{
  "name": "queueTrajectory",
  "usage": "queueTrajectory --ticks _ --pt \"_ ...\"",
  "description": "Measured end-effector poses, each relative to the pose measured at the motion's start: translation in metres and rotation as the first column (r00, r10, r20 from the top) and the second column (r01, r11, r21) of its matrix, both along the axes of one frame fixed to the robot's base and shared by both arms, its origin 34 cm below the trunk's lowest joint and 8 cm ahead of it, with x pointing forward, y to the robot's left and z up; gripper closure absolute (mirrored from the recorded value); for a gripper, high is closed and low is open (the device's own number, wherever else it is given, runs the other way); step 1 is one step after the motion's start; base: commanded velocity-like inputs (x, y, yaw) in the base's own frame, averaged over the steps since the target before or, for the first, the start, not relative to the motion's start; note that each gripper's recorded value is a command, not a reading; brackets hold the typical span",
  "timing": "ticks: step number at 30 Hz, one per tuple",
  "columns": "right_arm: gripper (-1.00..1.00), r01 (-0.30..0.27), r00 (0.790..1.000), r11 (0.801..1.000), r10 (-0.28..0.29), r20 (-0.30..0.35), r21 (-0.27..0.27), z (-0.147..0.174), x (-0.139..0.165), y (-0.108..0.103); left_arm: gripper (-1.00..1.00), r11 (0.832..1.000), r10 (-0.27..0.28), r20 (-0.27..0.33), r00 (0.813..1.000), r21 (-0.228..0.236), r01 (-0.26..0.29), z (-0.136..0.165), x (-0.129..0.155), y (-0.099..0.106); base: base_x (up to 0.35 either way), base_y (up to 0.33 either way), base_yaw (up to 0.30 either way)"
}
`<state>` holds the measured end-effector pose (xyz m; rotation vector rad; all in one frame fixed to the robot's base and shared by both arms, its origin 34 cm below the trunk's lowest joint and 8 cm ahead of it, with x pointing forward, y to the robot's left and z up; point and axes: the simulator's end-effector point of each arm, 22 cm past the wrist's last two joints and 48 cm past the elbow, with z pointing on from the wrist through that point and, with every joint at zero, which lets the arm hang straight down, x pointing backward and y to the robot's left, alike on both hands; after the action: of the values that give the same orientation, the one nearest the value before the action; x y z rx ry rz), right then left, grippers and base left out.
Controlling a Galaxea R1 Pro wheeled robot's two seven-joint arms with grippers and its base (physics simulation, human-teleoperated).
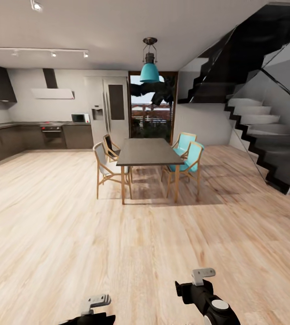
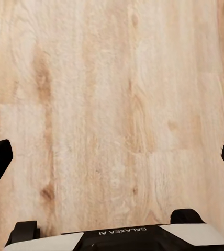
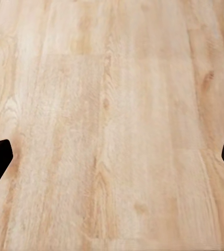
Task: Turn on the radio receiver that's on the table in the living room.
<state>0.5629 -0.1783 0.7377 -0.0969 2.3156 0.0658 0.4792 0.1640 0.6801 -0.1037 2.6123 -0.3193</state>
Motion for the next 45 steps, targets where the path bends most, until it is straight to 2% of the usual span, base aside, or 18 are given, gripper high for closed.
queueTrajectory --ticks 11,19,23,45 --pt "-1.00 0.000 1.000 1.000 0.000 -0.001 0.000 0.000 0.000 0.000 -1.00 1.000 -0.001 -0.006 1.000 -0.011 0.001 -0.002 -0.001 -0.003 0.000 0.000 -0.300" --pt "-1.00 -0.009 1.000 1.000 0.009 -0.005 -0.002 -0.002 -0.001 0.003 -1.00 1.000 0.001 -0.008 1.000 0.000 -0.001 -0.003 -0.002 0.002 0.000 0.000 -0.300" --pt "-1.00 -0.015 1.000 1.000 0.015 -0.005 -0.002 -0.002 -0.002 0.006 -1.00 1.000 -0.001 -0.040 0.999 0.005 0.001 -0.015 -0.010 0.003 0.052 0.000 -0.300" --pt "-1.00 -0.016 1.000 1.000 0.016 -0.008 -0.003 -0.003 -0.002 0.006 -1.00 1.000 0.003 -0.055 0.998 0.005 -0.003 -0.020 -0.014 0.003 0.317 0.000 -0.300"
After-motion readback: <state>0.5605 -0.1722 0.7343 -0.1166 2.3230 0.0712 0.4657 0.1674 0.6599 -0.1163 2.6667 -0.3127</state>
